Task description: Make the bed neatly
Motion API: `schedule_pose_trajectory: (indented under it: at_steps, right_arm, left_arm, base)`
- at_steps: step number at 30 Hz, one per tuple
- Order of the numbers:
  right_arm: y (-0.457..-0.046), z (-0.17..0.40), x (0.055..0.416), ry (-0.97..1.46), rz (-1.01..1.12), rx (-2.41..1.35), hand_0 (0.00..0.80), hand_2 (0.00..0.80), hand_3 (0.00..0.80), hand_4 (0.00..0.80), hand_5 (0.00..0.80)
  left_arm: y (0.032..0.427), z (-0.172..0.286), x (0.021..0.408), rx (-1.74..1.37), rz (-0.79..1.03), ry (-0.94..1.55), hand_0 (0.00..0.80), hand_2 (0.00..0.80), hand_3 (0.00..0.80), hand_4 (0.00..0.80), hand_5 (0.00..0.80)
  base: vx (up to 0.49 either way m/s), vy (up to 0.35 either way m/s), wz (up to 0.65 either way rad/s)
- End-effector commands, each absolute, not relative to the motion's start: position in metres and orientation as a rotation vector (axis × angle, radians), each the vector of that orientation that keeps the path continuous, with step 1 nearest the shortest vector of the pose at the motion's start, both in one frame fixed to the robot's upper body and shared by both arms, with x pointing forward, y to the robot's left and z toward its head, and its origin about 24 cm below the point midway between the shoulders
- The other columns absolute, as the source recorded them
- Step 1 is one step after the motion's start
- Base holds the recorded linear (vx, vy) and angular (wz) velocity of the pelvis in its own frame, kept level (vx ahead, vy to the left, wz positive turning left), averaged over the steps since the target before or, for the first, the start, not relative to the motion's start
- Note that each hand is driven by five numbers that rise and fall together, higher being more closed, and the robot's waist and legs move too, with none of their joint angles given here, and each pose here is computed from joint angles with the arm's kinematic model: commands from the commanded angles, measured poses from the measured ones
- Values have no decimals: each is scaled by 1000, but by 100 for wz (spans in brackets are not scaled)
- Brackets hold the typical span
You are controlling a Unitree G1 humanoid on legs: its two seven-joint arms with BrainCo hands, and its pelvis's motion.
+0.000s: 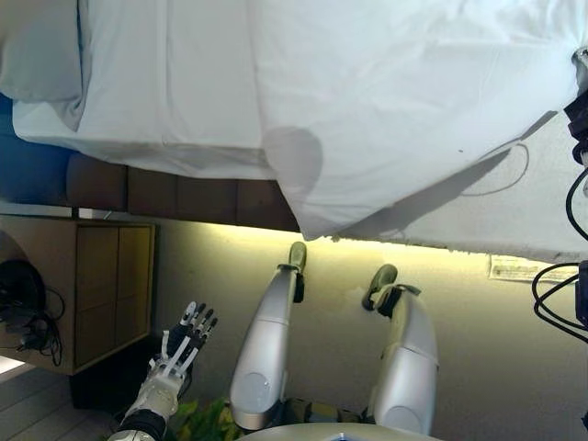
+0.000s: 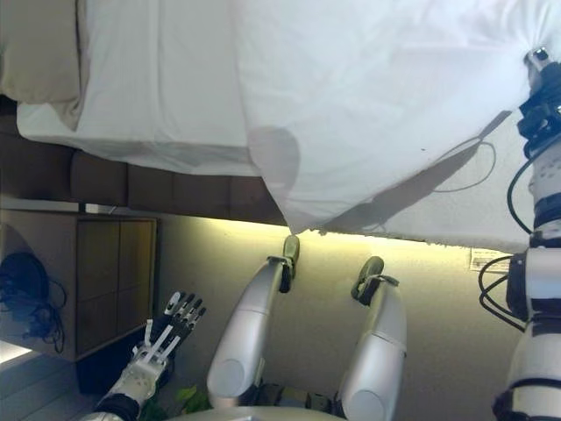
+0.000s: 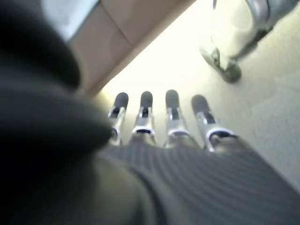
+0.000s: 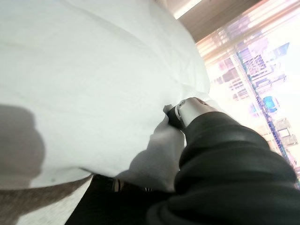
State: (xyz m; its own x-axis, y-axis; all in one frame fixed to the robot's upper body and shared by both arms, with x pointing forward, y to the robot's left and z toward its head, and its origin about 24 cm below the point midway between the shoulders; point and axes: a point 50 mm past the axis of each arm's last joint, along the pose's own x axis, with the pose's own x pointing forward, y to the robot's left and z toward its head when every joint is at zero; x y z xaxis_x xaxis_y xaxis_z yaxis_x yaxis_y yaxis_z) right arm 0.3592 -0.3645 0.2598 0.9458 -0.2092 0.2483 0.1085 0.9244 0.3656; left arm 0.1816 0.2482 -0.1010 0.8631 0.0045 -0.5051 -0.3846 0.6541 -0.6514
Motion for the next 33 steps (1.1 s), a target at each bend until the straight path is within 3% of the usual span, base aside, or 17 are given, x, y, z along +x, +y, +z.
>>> schedule_pose_trajectory:
  at_steps: [1, 12, 19, 26, 33]
  right_arm:
    - [-359, 288, 355, -409, -52, 355, 800, 800, 800, 800, 800]
    - [-321, 226, 376, -267, 70, 464, 800, 800, 800, 800, 800]
    - [-287, 205, 390, -176, 140, 472, 800, 800, 800, 800, 800]
    - [-264, 199, 398, -132, 186, 474, 800, 800, 800, 800, 800]
    - [-241, 213, 406, -159, 232, 486, 800, 800, 800, 800, 800]
  left_arm:
    - [276, -86, 183, -791, 255, 377, 0, 0, 0, 0, 0]
    - [261, 5, 279, -696, 35, 41, 0, 0, 0, 0, 0]
    - [196, 52, 322, -598, -313, -33, 0, 0, 0, 0, 0]
    - [143, 53, 334, -595, -520, 162, 0, 0, 0, 0, 0]
    - [99, 23, 320, -769, -639, 438, 0, 0, 0, 0, 0]
  base:
    - [-13, 43, -6]
    - [8, 31, -5]
    - [-10, 9, -8]
    - [-7, -48, -4]
    - [-28, -78, -5]
